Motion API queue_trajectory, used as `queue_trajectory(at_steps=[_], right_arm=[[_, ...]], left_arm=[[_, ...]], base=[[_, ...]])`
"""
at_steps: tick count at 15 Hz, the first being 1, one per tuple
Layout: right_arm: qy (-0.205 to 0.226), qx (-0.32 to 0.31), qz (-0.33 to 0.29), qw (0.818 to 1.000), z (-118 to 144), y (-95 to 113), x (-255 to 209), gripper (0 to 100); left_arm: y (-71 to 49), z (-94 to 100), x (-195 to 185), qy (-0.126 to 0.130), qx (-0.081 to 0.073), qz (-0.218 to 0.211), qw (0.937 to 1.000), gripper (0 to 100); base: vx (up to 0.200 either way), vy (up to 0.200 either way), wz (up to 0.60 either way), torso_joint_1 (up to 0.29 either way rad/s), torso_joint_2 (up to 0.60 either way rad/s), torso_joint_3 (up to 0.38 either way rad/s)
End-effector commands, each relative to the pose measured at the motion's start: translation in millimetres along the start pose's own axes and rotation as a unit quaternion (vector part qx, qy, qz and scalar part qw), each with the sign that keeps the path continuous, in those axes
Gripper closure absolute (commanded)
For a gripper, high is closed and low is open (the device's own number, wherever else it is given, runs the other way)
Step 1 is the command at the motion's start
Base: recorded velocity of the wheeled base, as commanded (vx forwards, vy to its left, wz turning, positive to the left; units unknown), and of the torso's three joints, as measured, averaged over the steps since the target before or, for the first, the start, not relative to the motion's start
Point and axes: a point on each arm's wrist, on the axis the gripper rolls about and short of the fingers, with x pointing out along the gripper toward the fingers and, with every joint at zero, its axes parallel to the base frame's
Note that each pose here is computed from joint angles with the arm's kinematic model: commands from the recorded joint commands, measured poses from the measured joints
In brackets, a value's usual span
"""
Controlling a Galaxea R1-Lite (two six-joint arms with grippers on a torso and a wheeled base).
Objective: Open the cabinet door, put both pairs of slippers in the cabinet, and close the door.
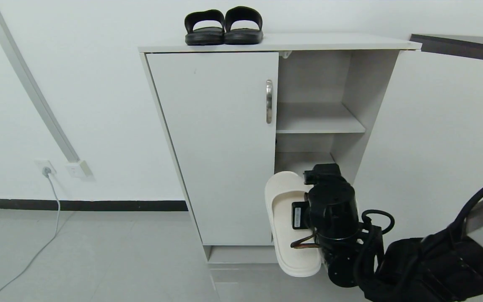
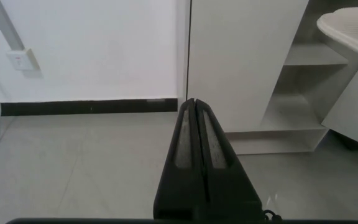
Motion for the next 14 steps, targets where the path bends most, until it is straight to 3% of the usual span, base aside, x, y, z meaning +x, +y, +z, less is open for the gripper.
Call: queue_trajectory(at_steps=[1, 5, 14], right_arm=[[0.011, -0.012, -0.003, 1.000, -12.7, 4.6, 7.2, 100], [0.014, -0.012, -0.022, 1.000, -22.7, -0.4, 21.7, 100], [0.020, -0.013, -0.045, 0.999, -38.6, -10.5, 41.0, 100]], left_arm=[[0.0, 0.1, 0.3, 0.002, 0.000, 0.000, 1.0000, 100], [0.0, 0.1, 0.3, 0.002, 0.000, 0.000, 1.0000, 100], [0.0, 0.1, 0.3, 0.002, 0.000, 0.001, 1.0000, 100]], base=[[0.000, -0.200, 0.00, 0.002, 0.00, 0.002], [0.000, -0.200, 0.00, 0.004, 0.00, 0.001], [0.000, 0.000, 0.00, 0.000, 0.00, 0.000]])
